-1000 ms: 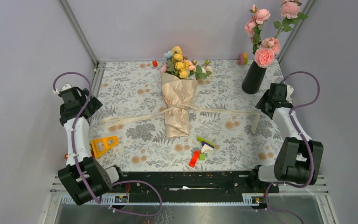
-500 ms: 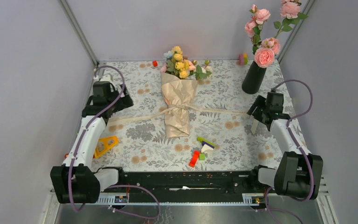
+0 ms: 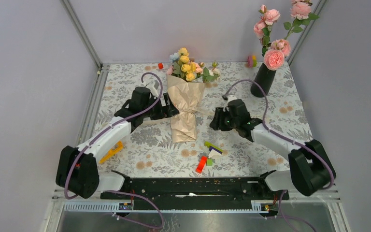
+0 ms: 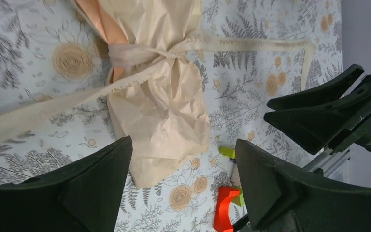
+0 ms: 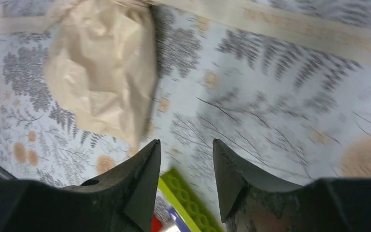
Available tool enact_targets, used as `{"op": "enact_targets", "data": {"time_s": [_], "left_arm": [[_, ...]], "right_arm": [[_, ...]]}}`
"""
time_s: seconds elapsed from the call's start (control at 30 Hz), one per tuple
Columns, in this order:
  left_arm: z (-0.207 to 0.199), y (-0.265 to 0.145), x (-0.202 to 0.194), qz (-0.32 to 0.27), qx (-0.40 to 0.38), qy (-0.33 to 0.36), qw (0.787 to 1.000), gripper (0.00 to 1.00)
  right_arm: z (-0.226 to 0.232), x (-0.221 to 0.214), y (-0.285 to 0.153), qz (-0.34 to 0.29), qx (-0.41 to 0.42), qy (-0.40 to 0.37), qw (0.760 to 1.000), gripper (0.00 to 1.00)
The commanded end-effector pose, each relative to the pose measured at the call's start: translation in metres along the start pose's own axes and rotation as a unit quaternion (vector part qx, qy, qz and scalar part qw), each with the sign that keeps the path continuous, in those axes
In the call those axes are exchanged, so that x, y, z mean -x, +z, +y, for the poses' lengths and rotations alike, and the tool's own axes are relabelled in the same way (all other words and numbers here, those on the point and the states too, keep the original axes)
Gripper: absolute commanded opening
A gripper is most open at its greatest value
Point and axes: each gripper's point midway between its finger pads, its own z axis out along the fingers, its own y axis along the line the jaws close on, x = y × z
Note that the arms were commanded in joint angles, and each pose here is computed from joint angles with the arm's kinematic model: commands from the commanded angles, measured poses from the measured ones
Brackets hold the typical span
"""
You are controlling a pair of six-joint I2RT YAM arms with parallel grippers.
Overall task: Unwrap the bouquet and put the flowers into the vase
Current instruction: Untie the ribbon from the wrapping paper.
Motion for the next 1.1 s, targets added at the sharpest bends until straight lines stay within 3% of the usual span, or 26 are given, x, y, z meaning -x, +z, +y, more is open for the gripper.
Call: {"op": "enact_targets", "data": {"time_s": [0.0,0.2,0.47,1.07], "left_arm": [[-0.006,0.018,-0.007,0.005,-0.016,-0.055,0.998,0.81],[0.019,0.028,-0.040,0.042,0.020,-0.086,0.995,0.79],[0.029,0.037,-0.052,0.060,0.035,-0.092,0.993,0.76],[0.039,0.048,-0.060,0.077,0.050,-0.094,0.991,0.51]], "right_arm": [[0.063,0.037,0.021,-0.029,0.068,-0.043,0.996,0.49],[0.088,0.048,0.054,0.004,0.070,-0.072,0.995,0.46],[0.085,0.047,0.084,0.049,0.042,-0.113,0.992,0.41],[0.086,0.050,0.112,0.070,0.030,-0.143,0.987,0.36]]}}
